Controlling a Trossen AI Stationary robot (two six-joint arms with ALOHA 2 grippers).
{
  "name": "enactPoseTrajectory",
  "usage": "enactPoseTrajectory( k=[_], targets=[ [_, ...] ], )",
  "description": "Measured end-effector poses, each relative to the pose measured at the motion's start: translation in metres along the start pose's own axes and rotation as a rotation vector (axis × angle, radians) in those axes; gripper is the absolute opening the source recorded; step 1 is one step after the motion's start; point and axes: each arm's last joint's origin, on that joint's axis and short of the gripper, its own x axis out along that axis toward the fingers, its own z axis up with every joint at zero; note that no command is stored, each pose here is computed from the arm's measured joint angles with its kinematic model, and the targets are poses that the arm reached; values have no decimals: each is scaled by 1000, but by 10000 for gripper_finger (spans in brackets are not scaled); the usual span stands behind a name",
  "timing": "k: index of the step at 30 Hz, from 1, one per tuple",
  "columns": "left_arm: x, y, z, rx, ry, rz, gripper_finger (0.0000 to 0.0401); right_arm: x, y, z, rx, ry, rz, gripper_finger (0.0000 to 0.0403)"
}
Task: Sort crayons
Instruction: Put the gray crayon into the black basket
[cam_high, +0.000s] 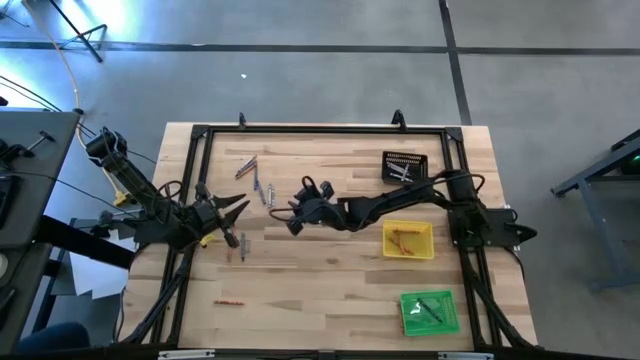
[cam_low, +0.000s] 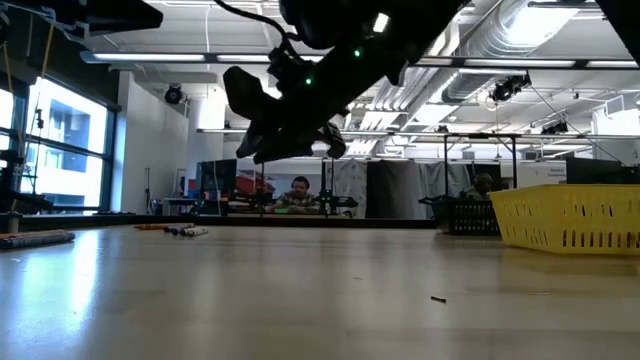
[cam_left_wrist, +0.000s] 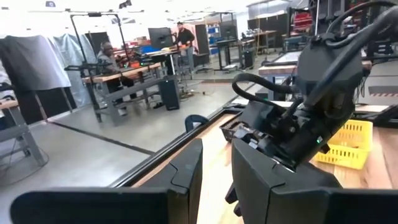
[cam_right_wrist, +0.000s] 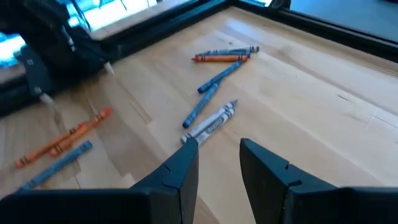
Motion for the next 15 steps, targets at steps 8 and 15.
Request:
enactPoseTrajectory(
  k=[8, 15],
  targets=[
    [0, 0, 0, 27, 0, 0, 74, 12, -18, -8, 98, -4, -37, 112],
    [0, 0, 0, 30, 0, -1, 74, 39, -14, -16, 108, -10, -24, 112]
  ],
)
